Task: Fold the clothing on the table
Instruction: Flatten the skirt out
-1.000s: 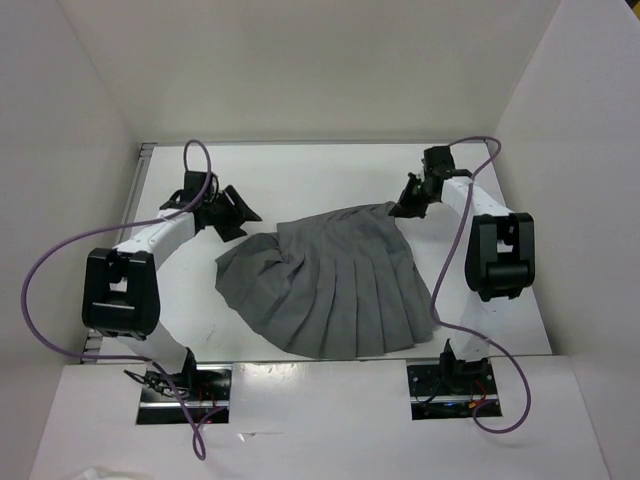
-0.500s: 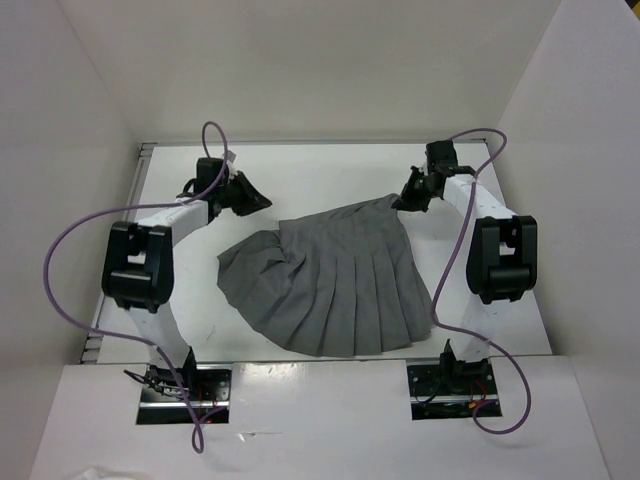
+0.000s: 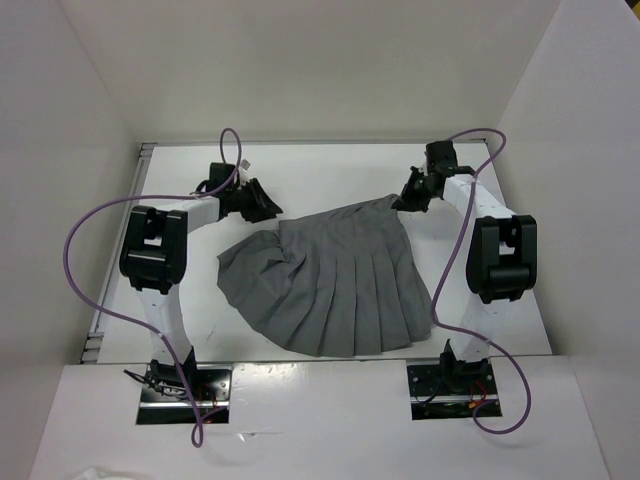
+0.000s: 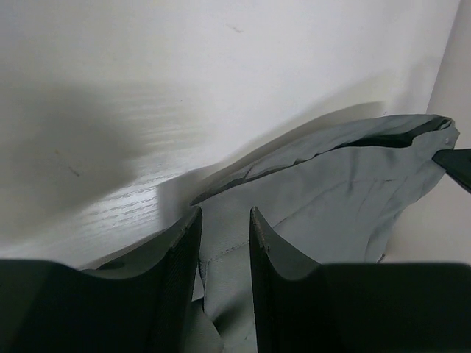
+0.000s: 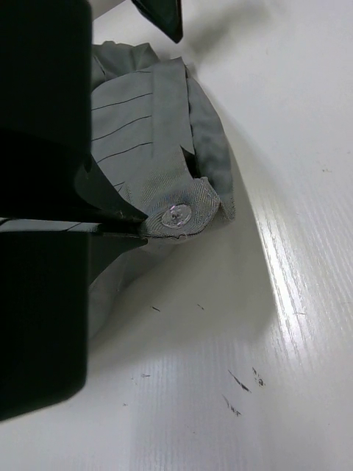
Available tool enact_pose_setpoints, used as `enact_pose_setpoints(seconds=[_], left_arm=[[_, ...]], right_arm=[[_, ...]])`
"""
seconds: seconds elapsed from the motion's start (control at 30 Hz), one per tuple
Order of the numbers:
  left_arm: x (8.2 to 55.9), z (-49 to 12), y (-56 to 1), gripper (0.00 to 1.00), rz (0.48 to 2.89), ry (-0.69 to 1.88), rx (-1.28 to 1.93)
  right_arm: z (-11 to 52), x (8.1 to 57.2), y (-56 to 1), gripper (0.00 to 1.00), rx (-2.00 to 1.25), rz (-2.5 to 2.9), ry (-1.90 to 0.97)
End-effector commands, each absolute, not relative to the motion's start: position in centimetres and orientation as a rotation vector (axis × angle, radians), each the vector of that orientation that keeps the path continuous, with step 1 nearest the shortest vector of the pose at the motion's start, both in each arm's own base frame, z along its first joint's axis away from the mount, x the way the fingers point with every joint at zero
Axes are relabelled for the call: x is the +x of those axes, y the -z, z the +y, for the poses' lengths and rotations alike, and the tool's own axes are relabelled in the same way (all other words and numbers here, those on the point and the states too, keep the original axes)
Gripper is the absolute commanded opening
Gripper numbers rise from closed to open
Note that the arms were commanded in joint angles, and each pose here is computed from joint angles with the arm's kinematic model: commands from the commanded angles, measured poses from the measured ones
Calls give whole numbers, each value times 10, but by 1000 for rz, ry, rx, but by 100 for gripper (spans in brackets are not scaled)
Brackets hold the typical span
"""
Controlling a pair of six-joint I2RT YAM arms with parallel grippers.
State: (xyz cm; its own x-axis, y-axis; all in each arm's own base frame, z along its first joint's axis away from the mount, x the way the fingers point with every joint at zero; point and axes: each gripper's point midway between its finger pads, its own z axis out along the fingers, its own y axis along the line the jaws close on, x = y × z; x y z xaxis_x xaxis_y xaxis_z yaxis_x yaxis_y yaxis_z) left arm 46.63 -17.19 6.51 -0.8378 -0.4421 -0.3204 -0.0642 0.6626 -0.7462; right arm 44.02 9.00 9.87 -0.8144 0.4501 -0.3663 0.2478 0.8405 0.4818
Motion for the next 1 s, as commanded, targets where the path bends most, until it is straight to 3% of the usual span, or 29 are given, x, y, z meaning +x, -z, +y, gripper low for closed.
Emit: enact_pose_setpoints(seconds=[0.0,0.2,0.6,0.7,0.8,0.97], left_arm=[[459,-175,-52,40,2442,1032,-346],[444,-170,-35,40,2491,959,-366],[445,-193,-24,40,2421,1131,-418],[447,-199,-25,25,2389,1195,-420],[449,-201,-35,0,2367,1214,-395],[446,-200,-102,0,2269,1205,-284]], right_arm=[[89,459,-119,0,462,2475,-572],[89,461,-123,0,459,2466,-573],[89,461,-118,0,451,2476,-568],[89,461,-114,0,454,2485,-567],[89,461,-110,0,458,2493,-565],[91,456,-127,0,445,2474,-582]])
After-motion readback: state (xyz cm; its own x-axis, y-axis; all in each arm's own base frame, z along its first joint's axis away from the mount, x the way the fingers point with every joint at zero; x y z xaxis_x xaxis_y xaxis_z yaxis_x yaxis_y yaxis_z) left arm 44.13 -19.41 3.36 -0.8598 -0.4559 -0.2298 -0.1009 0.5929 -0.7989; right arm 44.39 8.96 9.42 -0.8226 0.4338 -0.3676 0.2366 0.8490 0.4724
